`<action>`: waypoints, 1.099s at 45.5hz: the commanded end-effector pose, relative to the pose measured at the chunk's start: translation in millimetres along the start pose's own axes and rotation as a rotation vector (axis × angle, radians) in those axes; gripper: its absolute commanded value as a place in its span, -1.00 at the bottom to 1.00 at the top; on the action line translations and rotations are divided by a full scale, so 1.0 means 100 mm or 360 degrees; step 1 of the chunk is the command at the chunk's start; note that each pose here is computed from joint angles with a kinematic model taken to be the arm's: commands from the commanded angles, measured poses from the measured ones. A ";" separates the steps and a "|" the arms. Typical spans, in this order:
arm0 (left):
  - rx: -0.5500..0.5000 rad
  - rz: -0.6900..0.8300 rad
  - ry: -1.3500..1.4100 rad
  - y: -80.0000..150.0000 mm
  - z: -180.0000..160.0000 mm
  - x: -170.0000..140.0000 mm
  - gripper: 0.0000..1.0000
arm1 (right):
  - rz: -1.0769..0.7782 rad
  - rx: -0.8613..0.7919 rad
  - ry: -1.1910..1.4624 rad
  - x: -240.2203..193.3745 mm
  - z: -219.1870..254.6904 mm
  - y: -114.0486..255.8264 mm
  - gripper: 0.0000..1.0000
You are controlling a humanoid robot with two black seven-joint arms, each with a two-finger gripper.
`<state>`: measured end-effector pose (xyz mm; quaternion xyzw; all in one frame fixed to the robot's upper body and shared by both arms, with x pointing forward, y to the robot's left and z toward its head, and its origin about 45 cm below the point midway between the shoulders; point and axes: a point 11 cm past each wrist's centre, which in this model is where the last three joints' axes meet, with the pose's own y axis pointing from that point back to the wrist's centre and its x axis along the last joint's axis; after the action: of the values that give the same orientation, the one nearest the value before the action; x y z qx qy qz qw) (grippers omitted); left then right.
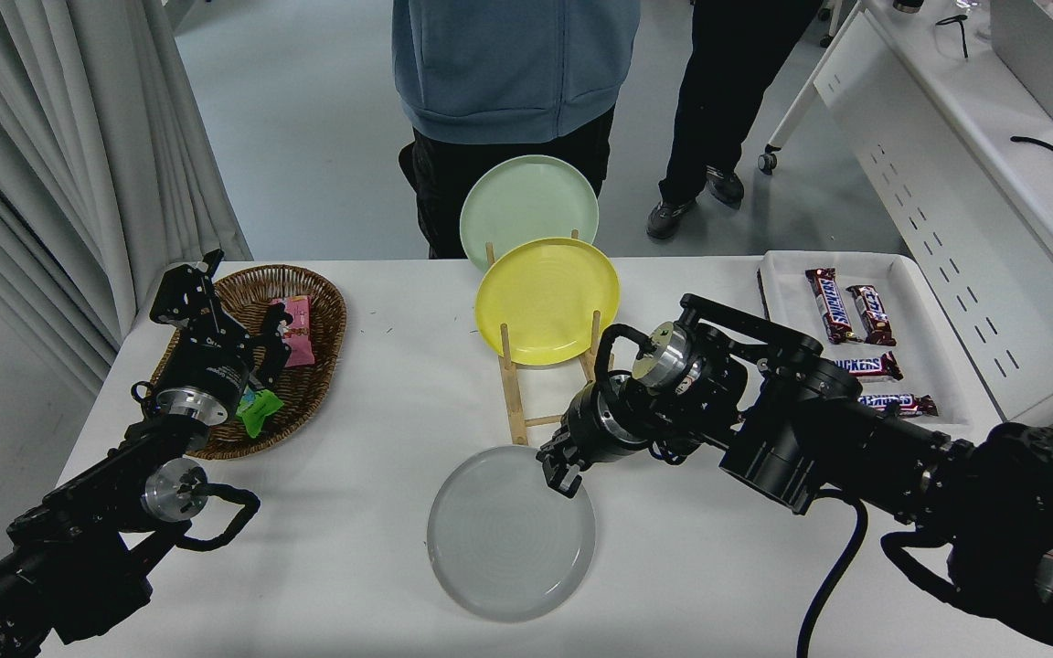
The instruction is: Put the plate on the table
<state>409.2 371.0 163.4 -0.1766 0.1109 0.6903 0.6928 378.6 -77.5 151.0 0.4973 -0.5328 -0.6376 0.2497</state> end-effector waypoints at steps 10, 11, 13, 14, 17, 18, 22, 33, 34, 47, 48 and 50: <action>0.0000 0.0000 0.0000 0.00 0.00 0.00 1.00 | -0.0067 -0.0031 -0.0097 -0.02 -0.03 0.02 -1.00; 0.0000 0.0000 0.0000 0.00 0.00 0.00 1.00 | -0.0065 -0.0038 -0.0102 -0.01 -0.02 0.01 -1.00; 0.0000 0.0000 0.0000 0.00 0.00 0.00 1.00 | -0.0069 -0.0042 -0.0108 -0.01 -0.02 0.01 -1.00; 0.0000 0.0000 0.0000 0.00 0.00 0.00 1.00 | -0.0069 -0.0045 -0.0110 -0.01 -0.01 0.01 -1.00; 0.0000 0.0000 0.0000 0.00 0.00 0.00 1.00 | -0.0070 -0.0050 -0.0121 0.00 -0.01 0.00 -1.00; 0.0000 0.0000 0.0000 0.00 0.00 0.00 1.00 | -0.0064 -0.0055 -0.0128 0.03 -0.01 -0.01 -1.00; 0.0000 0.0000 0.0000 0.00 0.00 0.00 1.00 | -0.0035 -0.0051 -0.0169 0.11 -0.04 -0.06 -1.00; 0.0000 0.0000 0.0000 0.00 0.00 0.00 1.00 | -0.0022 -0.0067 -0.0189 0.17 -0.01 -0.10 -1.00; 0.0000 0.0000 0.0000 0.00 0.00 0.00 1.00 | -0.0024 -0.0067 -0.0190 0.16 -0.02 -0.10 -1.00; 0.0000 0.0000 0.0000 0.00 0.00 0.00 1.00 | -0.0065 -0.0061 -0.0238 0.15 -0.06 -0.08 -1.00; 0.0000 0.0000 0.0000 0.00 0.00 0.00 1.00 | -0.0069 -0.0059 -0.0245 0.16 -0.06 -0.08 -1.00; 0.0000 0.0000 0.0000 0.00 0.00 0.00 1.00 | -0.0078 -0.0056 -0.0257 0.16 -0.07 -0.08 -1.00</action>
<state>409.2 371.0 163.4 -0.1766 0.1109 0.6903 0.6928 378.2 -88.7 138.7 0.4574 -0.5273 -0.6832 0.2146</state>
